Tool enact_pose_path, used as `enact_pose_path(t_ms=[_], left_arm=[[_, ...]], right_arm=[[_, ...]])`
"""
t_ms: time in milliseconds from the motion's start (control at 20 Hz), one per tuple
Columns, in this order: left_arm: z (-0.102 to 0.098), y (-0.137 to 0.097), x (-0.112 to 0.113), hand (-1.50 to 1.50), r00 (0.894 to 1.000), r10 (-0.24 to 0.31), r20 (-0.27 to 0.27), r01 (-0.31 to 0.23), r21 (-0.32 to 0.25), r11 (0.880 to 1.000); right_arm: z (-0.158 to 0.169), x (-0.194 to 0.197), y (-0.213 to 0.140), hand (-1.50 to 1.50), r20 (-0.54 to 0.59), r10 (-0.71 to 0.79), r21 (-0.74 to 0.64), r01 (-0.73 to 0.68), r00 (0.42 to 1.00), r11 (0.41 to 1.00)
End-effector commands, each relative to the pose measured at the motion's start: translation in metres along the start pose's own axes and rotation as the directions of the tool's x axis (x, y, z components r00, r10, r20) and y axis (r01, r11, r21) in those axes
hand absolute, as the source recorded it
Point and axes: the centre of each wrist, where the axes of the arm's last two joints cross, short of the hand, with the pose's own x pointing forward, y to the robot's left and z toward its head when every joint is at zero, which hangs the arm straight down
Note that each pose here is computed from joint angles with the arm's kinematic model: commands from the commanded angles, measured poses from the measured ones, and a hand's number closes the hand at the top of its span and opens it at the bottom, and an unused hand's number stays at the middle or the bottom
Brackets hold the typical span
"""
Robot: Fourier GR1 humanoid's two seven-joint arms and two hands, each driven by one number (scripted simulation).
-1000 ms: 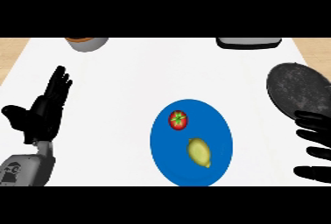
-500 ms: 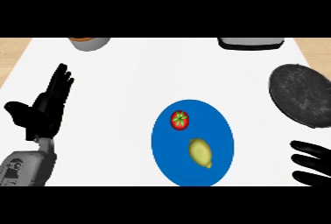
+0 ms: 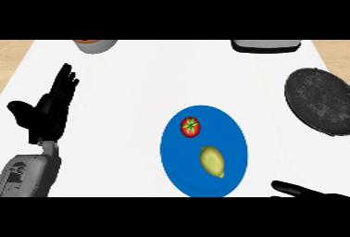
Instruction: Pick the lemon from the plate and place it in the pan
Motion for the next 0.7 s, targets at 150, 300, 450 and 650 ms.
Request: enact_pose_path(t_ms=[150,300,450,650], left_arm=[[-0.006,0.0,0.005,0.0,1.0,0.009,0.021,-0.009,0.001,1.0],[0.006,-0.005,-0.022,0.0,1.0,0.007,0.007,-0.007,-0.022,1.0],[-0.003,0.002,0.015,0.0,1.0,0.013,-0.004,-0.014,-0.018,1.0],[0.013,-0.017,-0.015,0.0,1.0,0.014,-0.001,-0.014,-0.01,1.0]], right_arm=[[0.005,-0.011,0.009,-1.5,-0.057,0.022,-0.021,-0.023,0.998,1.0],[-0.019,-0.01,0.025,-1.5,-0.104,0.064,-0.017,-0.066,0.993,0.998],[-0.013,-0.04,0.017,-1.5,-0.131,0.075,0.024,-0.072,0.989,0.997],[-0.037,-0.026,0.029,-1.5,-0.136,0.077,0.073,-0.068,0.988,0.995]])
